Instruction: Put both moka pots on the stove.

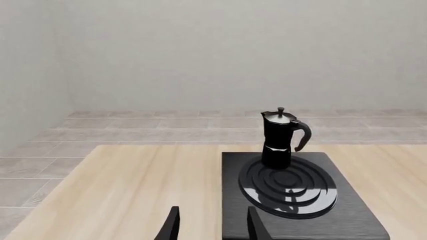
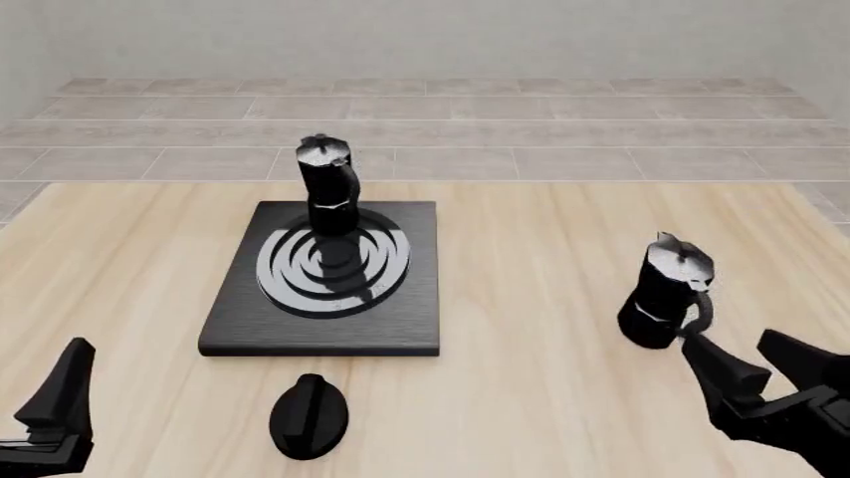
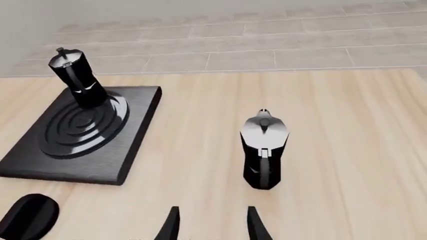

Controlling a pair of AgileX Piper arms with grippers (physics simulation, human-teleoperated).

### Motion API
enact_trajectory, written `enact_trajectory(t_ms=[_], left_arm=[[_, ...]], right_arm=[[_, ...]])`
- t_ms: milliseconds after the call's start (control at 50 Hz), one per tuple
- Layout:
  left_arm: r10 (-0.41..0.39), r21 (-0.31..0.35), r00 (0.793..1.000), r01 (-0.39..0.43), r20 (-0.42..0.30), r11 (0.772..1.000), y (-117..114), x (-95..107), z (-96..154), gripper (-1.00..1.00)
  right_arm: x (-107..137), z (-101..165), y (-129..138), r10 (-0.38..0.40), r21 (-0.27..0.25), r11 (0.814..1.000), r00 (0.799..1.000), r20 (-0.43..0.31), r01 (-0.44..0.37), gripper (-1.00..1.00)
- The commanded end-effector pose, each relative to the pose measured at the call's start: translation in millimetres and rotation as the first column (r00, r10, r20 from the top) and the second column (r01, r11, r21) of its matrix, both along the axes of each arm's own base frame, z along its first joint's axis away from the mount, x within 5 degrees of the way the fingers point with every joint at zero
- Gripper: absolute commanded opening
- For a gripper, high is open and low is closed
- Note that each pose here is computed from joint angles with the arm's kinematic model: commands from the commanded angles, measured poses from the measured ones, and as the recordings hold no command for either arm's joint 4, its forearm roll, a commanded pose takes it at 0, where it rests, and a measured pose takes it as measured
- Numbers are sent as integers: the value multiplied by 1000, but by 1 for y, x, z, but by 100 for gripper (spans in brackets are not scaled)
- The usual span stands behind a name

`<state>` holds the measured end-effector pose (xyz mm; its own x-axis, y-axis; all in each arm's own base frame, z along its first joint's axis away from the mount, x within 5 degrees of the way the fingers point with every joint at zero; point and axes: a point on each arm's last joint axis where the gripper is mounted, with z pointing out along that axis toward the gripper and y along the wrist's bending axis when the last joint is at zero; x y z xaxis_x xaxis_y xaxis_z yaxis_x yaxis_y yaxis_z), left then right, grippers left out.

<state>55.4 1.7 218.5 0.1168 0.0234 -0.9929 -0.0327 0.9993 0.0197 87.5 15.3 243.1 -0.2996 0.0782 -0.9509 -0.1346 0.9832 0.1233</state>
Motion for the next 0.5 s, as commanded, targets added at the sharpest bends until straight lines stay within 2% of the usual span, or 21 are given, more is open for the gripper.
enact_trajectory(t_ms=[20,320,500], left_arm=[[0,3,1000,0,-2,1000,0,0,0,100],[-5,17,1000,5,-4,1000,0,0,0,100],[-3,13,1000,3,-3,1000,0,0,0,100]], right_arm=[[1,-10,-2,-29,4,1000,999,-23,29,100],[0,-7,-3,-36,9,999,999,-25,36,100],[9,-3,-3,-54,3,998,997,-49,55,100]])
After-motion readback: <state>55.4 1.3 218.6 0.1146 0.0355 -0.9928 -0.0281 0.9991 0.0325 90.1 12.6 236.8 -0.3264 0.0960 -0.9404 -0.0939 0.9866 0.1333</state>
